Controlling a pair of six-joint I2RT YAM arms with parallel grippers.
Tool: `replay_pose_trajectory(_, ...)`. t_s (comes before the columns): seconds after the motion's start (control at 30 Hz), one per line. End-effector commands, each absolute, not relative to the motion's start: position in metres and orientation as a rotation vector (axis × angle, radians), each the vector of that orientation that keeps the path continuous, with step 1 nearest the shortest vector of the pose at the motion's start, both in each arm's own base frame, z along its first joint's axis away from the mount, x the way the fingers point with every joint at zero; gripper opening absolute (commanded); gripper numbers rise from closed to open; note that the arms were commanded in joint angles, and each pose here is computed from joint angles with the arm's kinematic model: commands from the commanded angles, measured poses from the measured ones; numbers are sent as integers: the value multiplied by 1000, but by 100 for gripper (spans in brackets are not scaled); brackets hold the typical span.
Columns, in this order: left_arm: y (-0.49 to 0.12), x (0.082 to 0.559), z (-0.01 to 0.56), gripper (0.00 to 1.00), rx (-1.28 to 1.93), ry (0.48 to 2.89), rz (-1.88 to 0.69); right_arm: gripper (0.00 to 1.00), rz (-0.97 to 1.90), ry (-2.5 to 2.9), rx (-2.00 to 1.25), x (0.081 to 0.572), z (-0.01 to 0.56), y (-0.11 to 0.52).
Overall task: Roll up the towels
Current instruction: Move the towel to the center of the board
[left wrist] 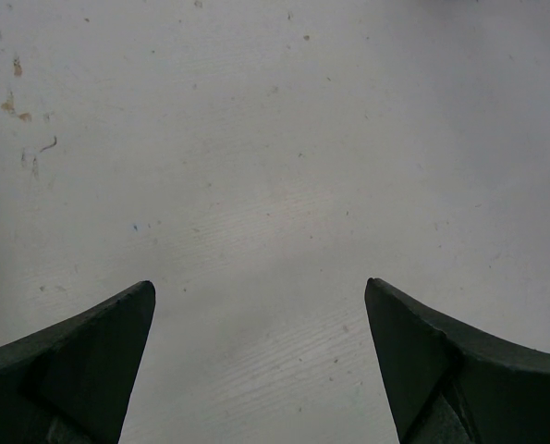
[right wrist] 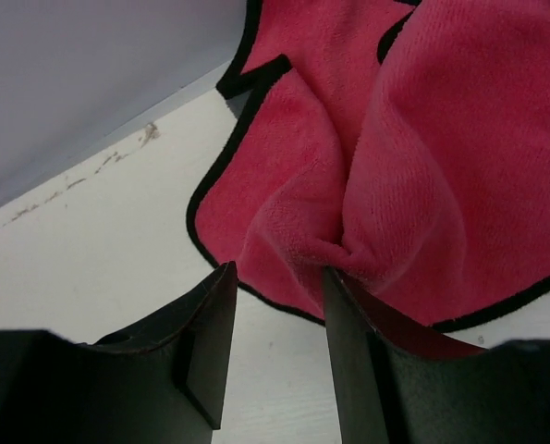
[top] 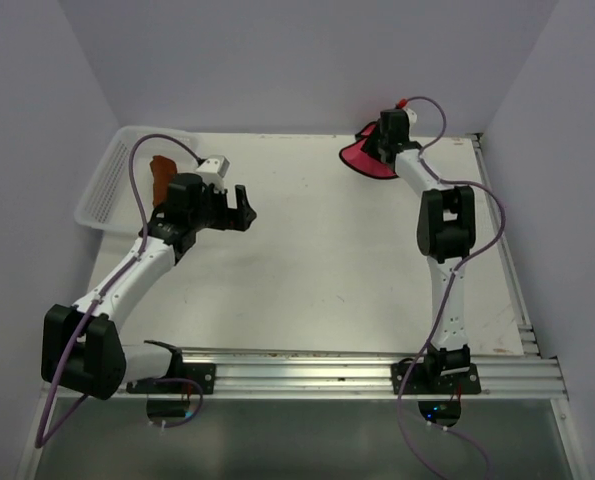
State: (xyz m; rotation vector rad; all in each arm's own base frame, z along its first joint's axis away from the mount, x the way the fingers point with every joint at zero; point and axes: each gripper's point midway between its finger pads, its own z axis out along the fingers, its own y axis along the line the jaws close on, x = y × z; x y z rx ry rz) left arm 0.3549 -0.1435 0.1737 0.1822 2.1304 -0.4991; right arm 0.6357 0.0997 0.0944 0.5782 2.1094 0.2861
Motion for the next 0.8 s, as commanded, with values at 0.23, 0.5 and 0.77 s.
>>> replay_pose_trajectory(0.23, -151, 360, 179, 100, 213, 2118, -534, 10, 165, 2220, 580, 630, 55, 90)
replay_pose_trajectory(0.5, -150, 359, 187, 100, 213, 2097, -534, 0, 251, 2196, 496, 606, 101, 110)
replay_pose_trajectory(0.77, -139, 357, 198, 100, 167, 2064, -474, 0, 423, 2240, 225, 509, 165, 173)
